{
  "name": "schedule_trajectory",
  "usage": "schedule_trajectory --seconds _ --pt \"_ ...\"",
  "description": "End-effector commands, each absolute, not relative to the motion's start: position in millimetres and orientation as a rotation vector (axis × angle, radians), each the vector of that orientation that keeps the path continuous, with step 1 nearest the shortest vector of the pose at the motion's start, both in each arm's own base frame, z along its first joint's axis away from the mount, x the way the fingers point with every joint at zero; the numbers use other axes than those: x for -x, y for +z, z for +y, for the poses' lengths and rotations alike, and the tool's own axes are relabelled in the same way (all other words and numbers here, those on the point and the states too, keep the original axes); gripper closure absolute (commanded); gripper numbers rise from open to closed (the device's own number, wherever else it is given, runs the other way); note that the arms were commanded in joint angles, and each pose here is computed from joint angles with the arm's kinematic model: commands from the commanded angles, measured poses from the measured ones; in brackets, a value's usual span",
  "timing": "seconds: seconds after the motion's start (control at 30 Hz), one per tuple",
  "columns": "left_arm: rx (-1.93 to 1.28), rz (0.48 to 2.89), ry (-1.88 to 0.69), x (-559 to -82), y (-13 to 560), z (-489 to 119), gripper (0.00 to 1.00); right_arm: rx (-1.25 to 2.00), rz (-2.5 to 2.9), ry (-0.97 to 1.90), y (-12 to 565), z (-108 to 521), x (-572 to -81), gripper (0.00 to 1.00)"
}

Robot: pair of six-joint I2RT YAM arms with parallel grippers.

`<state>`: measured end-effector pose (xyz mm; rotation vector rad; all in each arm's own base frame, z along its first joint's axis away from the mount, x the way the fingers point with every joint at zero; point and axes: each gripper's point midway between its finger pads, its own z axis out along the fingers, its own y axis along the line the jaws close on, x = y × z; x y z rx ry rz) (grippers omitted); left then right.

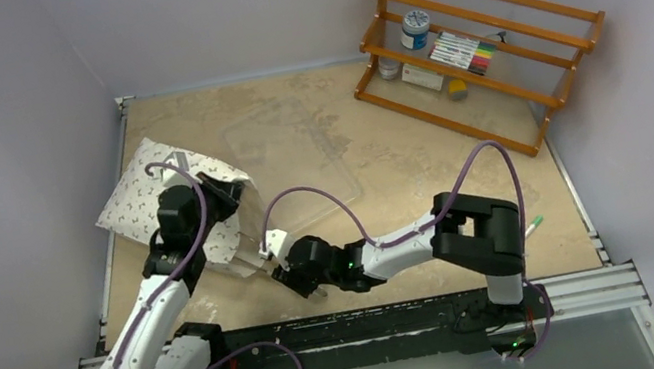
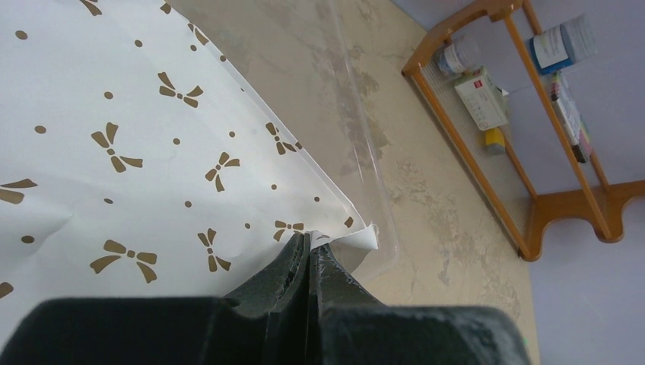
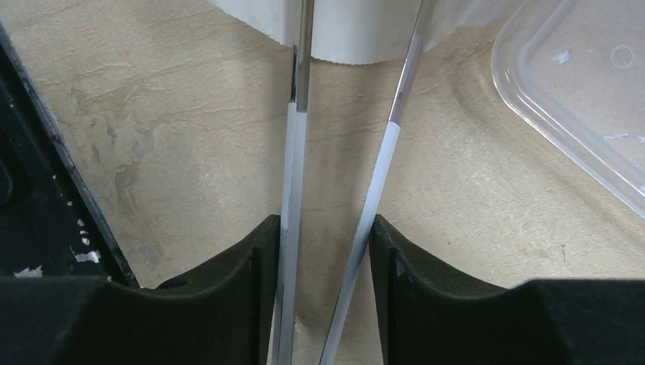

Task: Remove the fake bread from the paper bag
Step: Pick up the clamp from the paper bag.

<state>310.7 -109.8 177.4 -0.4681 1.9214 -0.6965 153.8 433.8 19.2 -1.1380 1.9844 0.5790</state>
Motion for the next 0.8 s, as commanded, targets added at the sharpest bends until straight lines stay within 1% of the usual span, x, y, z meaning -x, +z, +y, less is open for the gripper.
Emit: schedule_trajectory --seconds 0.0,0.3,0.5,0.77 --pt "0.526 1.746 -0.695 -321.0 236.2 -97.4 1.00 1.124 1.914 0.660 59.8 448.0 -150.6 0.54" --pt "0.554 1.737 -0.705 -320.4 254.3 -96.1 1.00 1.110 1.882 0.701 101.9 467.5 -153.8 0.54" --pt "0.580 1.754 -0.686 -311.0 249.2 -91.0 1.00 1.113 1.905 0.696 106.7 476.8 -157.3 0.54" --pt "0.592 1.756 -0.653 -303.2 258.8 -84.1 1.00 1.072 1.958 0.680 109.5 483.4 -168.2 0.55"
